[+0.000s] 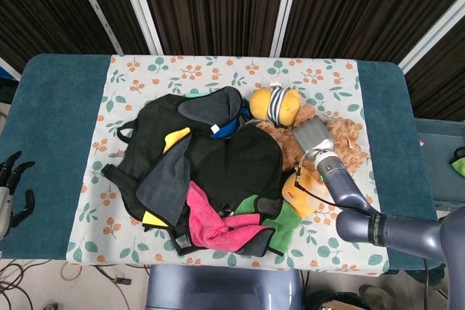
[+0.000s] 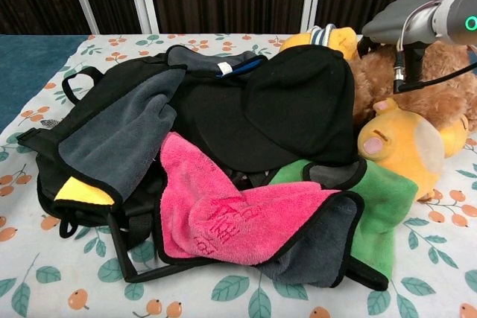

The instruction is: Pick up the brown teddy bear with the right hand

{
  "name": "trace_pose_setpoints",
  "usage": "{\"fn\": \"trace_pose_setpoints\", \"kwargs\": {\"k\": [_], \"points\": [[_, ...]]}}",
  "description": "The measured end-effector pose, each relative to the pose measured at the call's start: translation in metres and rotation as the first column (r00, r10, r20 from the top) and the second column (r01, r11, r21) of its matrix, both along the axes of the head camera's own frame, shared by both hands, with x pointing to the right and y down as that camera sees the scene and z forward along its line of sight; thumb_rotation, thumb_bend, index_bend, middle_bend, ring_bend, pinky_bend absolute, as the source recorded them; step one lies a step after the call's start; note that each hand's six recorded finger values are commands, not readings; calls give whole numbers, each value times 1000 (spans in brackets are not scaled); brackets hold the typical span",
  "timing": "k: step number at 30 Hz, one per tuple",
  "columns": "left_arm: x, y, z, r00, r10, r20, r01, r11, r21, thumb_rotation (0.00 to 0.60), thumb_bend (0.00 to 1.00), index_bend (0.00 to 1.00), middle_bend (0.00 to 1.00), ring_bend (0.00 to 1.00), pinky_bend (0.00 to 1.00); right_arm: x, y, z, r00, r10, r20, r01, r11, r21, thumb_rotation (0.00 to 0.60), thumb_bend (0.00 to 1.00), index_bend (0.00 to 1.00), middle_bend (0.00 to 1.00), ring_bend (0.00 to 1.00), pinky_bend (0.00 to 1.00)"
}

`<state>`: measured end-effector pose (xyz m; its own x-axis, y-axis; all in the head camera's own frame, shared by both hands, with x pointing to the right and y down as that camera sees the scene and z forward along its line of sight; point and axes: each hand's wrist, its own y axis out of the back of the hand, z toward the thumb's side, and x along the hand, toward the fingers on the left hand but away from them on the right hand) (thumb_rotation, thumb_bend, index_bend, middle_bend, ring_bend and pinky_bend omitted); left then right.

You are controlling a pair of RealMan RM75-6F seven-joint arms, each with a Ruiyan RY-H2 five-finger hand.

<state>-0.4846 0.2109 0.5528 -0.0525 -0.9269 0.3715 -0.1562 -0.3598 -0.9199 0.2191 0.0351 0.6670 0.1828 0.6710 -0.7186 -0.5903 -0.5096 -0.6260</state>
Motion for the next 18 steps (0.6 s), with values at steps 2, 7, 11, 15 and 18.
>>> {"fn": "trace_pose_setpoints", "kwargs": {"k": [2,7,11,15,18], "points": [[0,0,0,1000,0,0,0,1000,0,600,575,194,54,93,0,2,-2,-3,1000,3,20,-3,1000,12,600,545,619,672,659,440],[1,0,0,1000,0,-2,0,1000,1,600,575,194,54,93,0,7,-11,-16,994,42,96,-47,998,50,600,559,619,674,663,440],[1,0,-1,1000,-1,-4,1,1000,2,600,575,194,54,93,0,12,-18,-32,979,98,178,-111,992,64,600,566,618,680,668,440],[1,0,-1,1000,-1,-5,1,1000,3,600,575,195,54,93,0,22,-28,-55,957,143,253,-168,983,80,600,565,619,680,668,440],[1,0,-1,1000,0,-5,0,1000,4,600,575,195,54,93,0,29,-35,-73,942,159,295,-195,976,95,600,566,619,680,668,440]]}}
